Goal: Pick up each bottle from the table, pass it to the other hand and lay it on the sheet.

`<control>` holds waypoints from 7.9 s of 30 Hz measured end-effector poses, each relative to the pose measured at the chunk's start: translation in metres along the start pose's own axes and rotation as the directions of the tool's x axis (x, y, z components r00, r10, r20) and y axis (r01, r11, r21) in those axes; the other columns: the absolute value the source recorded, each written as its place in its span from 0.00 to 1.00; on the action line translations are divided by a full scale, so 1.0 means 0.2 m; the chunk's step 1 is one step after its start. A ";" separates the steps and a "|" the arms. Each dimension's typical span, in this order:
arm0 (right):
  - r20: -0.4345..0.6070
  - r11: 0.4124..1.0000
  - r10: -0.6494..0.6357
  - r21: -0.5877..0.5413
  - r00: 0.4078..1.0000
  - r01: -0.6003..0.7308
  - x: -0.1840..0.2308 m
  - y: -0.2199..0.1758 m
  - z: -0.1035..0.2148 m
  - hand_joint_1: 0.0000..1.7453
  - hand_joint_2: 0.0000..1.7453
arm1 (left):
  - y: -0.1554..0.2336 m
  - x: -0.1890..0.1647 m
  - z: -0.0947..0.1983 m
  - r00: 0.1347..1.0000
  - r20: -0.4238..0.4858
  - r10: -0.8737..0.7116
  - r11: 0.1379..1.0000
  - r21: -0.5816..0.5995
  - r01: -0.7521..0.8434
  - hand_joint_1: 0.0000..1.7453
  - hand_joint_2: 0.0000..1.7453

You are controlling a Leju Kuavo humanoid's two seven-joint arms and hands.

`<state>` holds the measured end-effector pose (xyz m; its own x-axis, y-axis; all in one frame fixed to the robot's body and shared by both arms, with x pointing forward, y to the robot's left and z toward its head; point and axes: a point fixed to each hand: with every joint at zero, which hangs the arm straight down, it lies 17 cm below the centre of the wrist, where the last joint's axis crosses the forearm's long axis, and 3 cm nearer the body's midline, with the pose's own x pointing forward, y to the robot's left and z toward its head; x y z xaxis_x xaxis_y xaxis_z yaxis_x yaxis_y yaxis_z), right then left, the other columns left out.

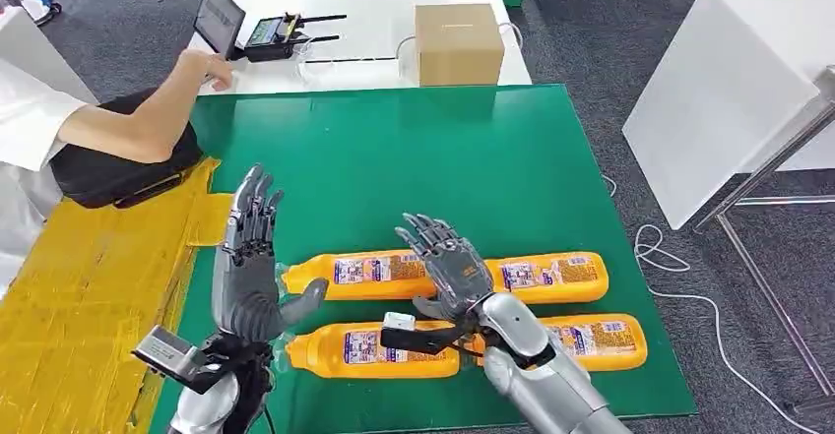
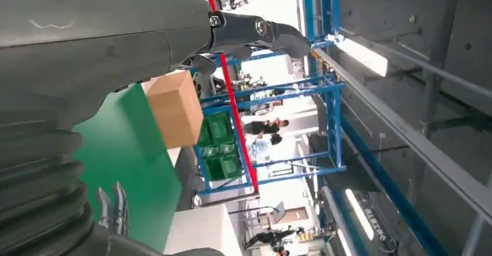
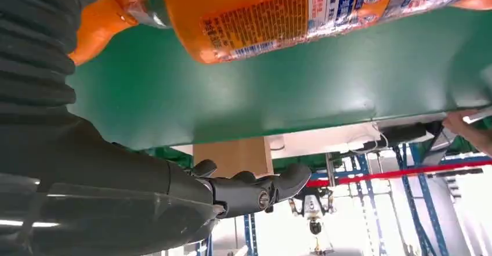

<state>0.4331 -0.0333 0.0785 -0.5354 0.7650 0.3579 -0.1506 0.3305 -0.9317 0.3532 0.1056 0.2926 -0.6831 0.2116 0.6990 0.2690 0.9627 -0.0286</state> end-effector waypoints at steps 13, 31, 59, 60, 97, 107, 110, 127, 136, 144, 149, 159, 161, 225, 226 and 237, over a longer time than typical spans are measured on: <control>-0.051 0.995 -0.062 0.077 0.997 0.066 0.02 0.12 -0.08 0.00 1.00 | -0.08 -0.04 0.00 0.999 -0.025 0.032 0.999 -0.036 -0.033 0.00 1.00; -0.141 0.989 -0.106 0.085 0.984 0.119 0.09 0.13 -0.23 0.00 1.00 | -0.11 -0.01 -0.01 0.995 0.003 0.096 0.995 -0.039 -0.096 0.00 1.00; -0.231 0.916 0.111 0.401 0.967 -0.010 -0.05 0.39 -0.20 0.00 1.00 | -0.12 0.00 -0.04 0.989 0.009 0.149 0.989 -0.024 -0.149 0.00 1.00; -0.226 0.909 0.130 0.416 0.966 -0.025 -0.05 0.40 -0.19 0.01 1.00 | -0.12 0.00 -0.04 0.989 0.009 0.149 0.989 -0.024 -0.149 0.00 1.00; 0.006 0.857 -0.171 -0.493 0.985 0.152 0.07 -0.52 -0.15 1.00 1.00 | -0.08 -0.04 0.00 0.994 -0.003 0.106 0.994 0.027 -0.106 0.00 1.00; -0.024 0.646 -0.427 -0.707 0.904 0.287 -0.22 -0.73 0.18 1.00 1.00 | -0.03 -0.06 0.03 0.996 -0.034 0.079 0.993 0.091 -0.076 0.00 1.00; -0.028 0.591 -0.529 -0.729 0.848 0.345 -0.30 -0.70 0.24 1.00 1.00 | 0.01 -0.09 0.03 0.992 -0.067 0.106 0.986 0.136 -0.096 0.00 1.00; 0.059 0.505 -0.744 -0.604 0.666 0.617 -0.27 -0.49 0.21 1.00 1.00 | 0.02 -0.28 0.04 0.962 -0.227 0.154 0.983 0.138 -0.124 0.00 1.00; 0.103 0.596 -0.720 -0.416 0.687 0.687 0.03 -0.34 0.05 1.00 1.00 | -0.09 -0.33 0.03 0.952 -0.256 0.165 0.986 0.027 -0.164 0.00 1.00; 0.087 0.676 -0.683 -0.300 0.725 0.673 0.19 -0.22 -0.07 1.00 1.00 | -0.16 -0.36 0.03 0.944 -0.275 0.183 0.980 -0.027 -0.198 0.00 1.00; 0.077 0.723 -0.640 -0.276 0.764 0.633 0.24 -0.18 -0.10 1.00 1.00 | -0.16 -0.38 0.03 0.940 -0.282 0.192 0.977 -0.032 -0.209 0.00 1.00; 0.152 0.828 -0.515 -0.169 0.844 0.535 0.49 -0.06 -0.11 1.00 1.00 | -0.14 -0.43 0.04 0.922 -0.310 0.232 0.968 -0.019 -0.250 0.00 1.00; 0.156 0.831 -0.512 -0.161 0.845 0.533 0.50 -0.05 -0.10 1.00 1.00 | -0.14 -0.44 0.04 0.920 -0.315 0.233 0.968 -0.018 -0.251 0.00 1.00; 0.399 0.459 -0.723 -0.333 0.564 0.824 0.31 -0.74 0.27 0.00 1.00 | 0.71 -0.36 -0.11 -0.211 0.027 -0.977 -0.212 -0.043 0.976 1.00 1.00; 0.402 0.458 -0.721 -0.335 0.564 0.824 0.30 -0.76 0.29 0.00 1.00 | 0.77 -0.39 -0.13 -0.215 -0.032 -0.976 -0.213 -0.054 0.976 1.00 1.00; 0.441 0.476 -0.690 -0.320 0.573 0.819 0.34 -0.84 0.34 0.00 1.00 | 1.23 -1.10 0.17 -0.364 0.152 -0.919 -0.386 -0.539 0.748 1.00 1.00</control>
<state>0.3652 -0.0740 0.2557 -0.5698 -0.0336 0.8211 -0.2444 0.9609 -0.1303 0.5466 0.3016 0.1086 -0.1017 -0.9359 -0.3373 -0.2489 -0.3044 0.9195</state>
